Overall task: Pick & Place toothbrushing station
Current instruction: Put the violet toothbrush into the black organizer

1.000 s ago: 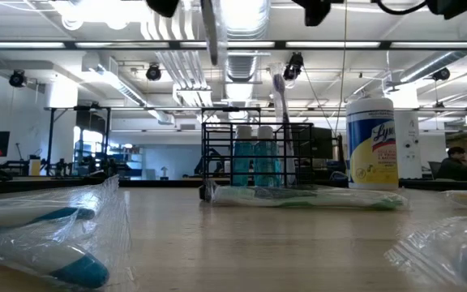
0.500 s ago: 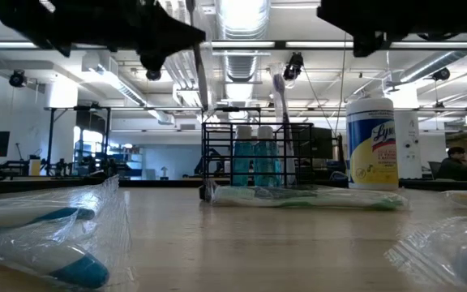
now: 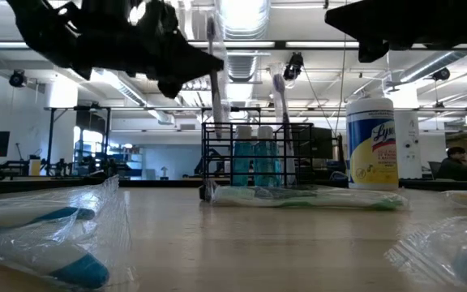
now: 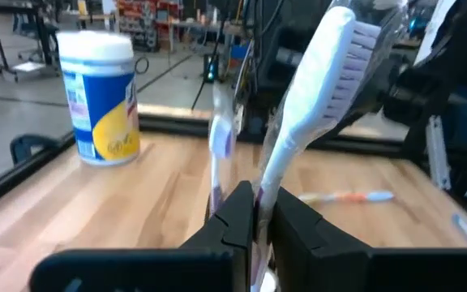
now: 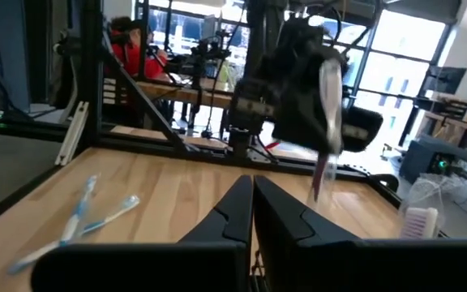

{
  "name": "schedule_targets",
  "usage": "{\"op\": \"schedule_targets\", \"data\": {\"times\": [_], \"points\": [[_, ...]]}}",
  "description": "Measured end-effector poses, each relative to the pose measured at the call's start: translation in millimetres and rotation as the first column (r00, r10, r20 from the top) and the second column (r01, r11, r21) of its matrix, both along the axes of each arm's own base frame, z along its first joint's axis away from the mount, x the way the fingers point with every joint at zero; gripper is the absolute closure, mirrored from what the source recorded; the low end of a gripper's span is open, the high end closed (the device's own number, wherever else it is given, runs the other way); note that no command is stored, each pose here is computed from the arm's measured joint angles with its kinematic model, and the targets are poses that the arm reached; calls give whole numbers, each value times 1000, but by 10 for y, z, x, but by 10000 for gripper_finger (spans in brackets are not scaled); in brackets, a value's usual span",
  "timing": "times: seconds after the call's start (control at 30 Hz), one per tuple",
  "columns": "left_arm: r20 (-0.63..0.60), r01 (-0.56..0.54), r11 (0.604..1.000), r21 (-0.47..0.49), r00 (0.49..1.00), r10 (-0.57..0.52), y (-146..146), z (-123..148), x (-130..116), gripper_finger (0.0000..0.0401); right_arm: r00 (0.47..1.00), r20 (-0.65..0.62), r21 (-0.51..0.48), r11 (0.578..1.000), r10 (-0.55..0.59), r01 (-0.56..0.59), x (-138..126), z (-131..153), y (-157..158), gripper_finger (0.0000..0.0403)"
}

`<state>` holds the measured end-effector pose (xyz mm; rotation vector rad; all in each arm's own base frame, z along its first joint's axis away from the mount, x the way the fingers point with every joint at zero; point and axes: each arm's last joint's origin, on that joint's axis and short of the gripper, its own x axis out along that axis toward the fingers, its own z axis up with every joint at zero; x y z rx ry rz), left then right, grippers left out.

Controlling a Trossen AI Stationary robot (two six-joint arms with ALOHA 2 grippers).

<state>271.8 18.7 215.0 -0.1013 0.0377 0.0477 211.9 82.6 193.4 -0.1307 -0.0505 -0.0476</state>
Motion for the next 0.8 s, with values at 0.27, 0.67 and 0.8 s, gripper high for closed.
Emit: {"op": "schedule_targets", "data": {"times": [0.27,0.67,0.8], "points": [[-60,-45,999,-5,997,44,44,-278,78,375,1000,-1,-1,1000,0,0,9,10,3,394],[-98,-67,998,-10,993,66,71,-564,177,375,1000,-1,-1,1000,0,0,10,10,4,394],[-96,-81,995,-64,993,75,88,-576,180,369,1000,-1,-1,1000,1,-1,10,10,4,394]]}}
